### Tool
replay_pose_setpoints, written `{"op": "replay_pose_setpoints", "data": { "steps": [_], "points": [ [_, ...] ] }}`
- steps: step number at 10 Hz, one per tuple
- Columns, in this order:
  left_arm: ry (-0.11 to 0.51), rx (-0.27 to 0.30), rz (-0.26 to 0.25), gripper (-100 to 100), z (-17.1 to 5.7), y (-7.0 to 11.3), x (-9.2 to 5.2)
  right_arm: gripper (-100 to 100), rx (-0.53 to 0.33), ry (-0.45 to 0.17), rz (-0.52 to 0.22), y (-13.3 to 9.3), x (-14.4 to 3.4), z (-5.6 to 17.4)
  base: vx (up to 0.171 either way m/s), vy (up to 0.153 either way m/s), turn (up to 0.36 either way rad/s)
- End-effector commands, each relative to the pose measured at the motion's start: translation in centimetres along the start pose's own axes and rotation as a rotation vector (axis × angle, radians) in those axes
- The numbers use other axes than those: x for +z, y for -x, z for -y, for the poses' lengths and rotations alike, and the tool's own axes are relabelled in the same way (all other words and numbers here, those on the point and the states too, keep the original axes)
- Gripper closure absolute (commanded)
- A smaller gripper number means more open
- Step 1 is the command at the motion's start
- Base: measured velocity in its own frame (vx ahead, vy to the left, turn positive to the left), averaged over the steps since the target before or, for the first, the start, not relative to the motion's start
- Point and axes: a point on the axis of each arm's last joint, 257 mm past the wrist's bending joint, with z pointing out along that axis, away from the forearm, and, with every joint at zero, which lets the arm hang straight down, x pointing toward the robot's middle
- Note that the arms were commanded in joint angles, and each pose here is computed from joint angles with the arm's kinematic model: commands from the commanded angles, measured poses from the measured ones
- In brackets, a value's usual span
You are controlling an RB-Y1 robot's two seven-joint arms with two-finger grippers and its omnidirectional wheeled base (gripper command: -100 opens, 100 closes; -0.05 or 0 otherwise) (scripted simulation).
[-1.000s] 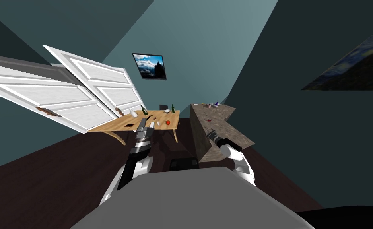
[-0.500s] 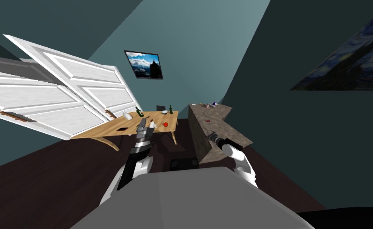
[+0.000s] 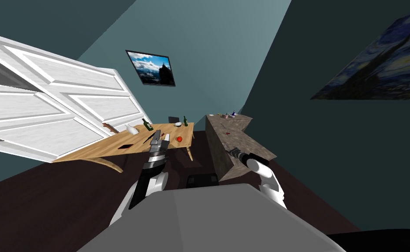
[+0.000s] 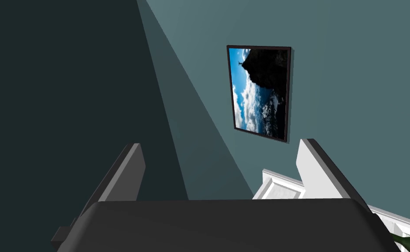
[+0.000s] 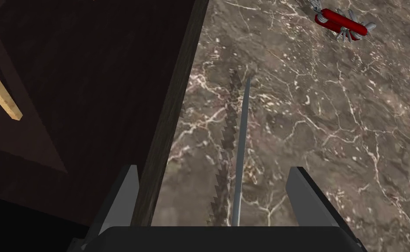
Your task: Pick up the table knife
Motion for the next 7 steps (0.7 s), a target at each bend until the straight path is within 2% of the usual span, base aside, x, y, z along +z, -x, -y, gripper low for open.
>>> {"op": "replay_pose_setpoints", "data": {
  "steps": [1,4,7],
  "points": [
    [0.0,0.0,0.0,0,0.0,0.0,0.0,-100,0.031,-0.018,0.019,0.7,0.0,0.3,0.077,0.015,-0.047],
    [0.0,0.0,0.0,0,0.0,0.0,0.0,-100,0.145,-0.057,0.078,2.8,-0.5,0.3,0.088,0.009,-0.114],
    [0.0,0.0,0.0,0,0.0,0.0,0.0,-100,0.222,-0.088,0.132,4.6,-1.2,0.2,0.085,0.012,-0.098]
  ]
}}
